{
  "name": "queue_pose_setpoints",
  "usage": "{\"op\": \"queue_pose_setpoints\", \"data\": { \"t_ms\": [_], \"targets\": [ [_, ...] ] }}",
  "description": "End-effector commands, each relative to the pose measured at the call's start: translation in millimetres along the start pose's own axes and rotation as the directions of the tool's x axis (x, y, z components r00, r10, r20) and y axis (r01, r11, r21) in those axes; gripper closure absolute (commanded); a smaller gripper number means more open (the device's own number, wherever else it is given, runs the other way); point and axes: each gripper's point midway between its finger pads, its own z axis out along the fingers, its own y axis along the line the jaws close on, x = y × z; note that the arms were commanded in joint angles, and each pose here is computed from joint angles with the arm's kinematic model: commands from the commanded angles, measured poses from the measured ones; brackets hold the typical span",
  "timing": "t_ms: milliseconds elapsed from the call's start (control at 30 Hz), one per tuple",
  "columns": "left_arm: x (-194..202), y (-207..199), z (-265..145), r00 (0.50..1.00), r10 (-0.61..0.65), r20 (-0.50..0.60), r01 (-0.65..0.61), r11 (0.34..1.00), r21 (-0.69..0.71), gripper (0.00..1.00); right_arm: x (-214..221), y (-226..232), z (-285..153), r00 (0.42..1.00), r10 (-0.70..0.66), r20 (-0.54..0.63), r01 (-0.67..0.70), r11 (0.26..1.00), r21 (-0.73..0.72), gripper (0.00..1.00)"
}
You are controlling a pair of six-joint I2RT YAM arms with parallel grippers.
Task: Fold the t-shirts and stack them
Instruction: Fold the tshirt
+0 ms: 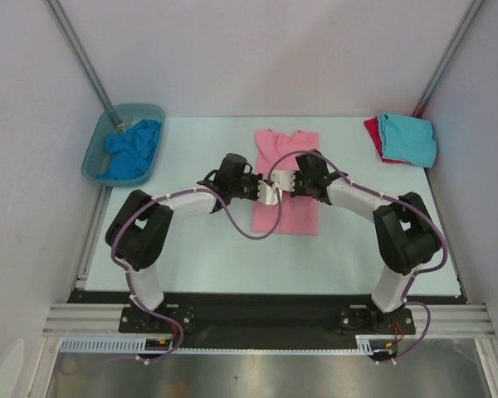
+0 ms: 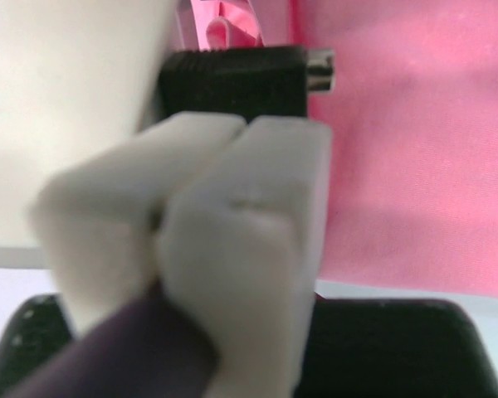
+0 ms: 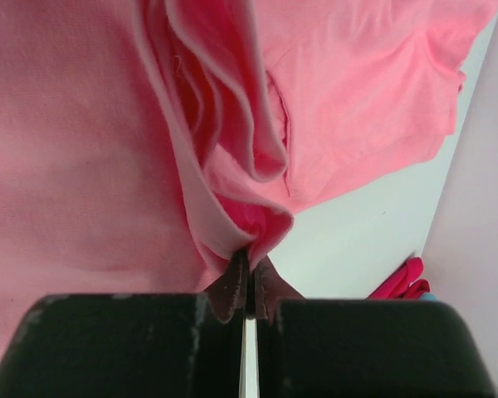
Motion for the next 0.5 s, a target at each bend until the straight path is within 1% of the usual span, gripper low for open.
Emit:
{"op": "queue_pose_setpoints", "data": {
  "t_ms": [0, 233, 267, 300, 333, 367, 400, 433, 467],
  "targets": [
    [-34.6, 44.4, 1.6, 0.992, 0.072, 0.107, -0.061, 0.992, -0.106, 1.0, -16.4, -24.6, 6.4, 0.999, -0.017, 0.044, 0.014, 0.998, 0.063, 1.0],
    [-29.8, 41.5, 6.7, 0.991, 0.079, 0.104, -0.069, 0.993, -0.1, 1.0, -14.4, -27.4, 18.0, 0.999, -0.002, 0.036, -0.001, 0.998, 0.067, 1.0],
    [-29.1, 42.2, 7.4, 0.991, 0.083, 0.103, -0.072, 0.992, -0.106, 1.0, -15.3, -30.0, 19.2, 0.999, 0.002, 0.037, -0.005, 0.997, 0.075, 0.96],
    [-28.8, 41.4, 8.1, 0.992, 0.081, 0.101, -0.07, 0.992, -0.106, 1.0, -15.6, -33.1, 19.7, 0.999, 0.015, 0.031, -0.017, 0.996, 0.086, 0.9],
    [-26.5, 40.6, 9.2, 0.993, 0.075, 0.094, -0.065, 0.992, -0.107, 0.96, -16.6, -35.1, 23.7, 0.999, 0.027, 0.03, -0.03, 0.995, 0.097, 0.79],
    [-26.4, 43.7, 10.0, 0.993, 0.075, 0.094, -0.063, 0.99, -0.122, 0.86, -18.4, -36.4, 25.0, 0.999, 0.035, 0.03, -0.038, 0.994, 0.101, 0.31],
    [-25.7, 47.4, 9.7, 0.994, 0.069, 0.089, -0.056, 0.989, -0.141, 0.65, -19.1, -42.8, 25.5, 0.998, 0.047, 0.03, -0.051, 0.992, 0.119, 0.08],
    [-22.2, 46.1, 9.6, 0.995, 0.05, 0.081, -0.037, 0.987, -0.155, 0.44, -18.8, -47.6, 26.0, 0.997, 0.072, 0.02, -0.074, 0.987, 0.145, 0.01],
    [-22.2, 58.8, 6.7, 0.995, 0.065, 0.071, -0.048, 0.975, -0.218, 0.27, -18.4, -46.9, 28.4, 0.997, 0.08, 0.016, -0.081, 0.986, 0.142, 0.0]
  ]
}}
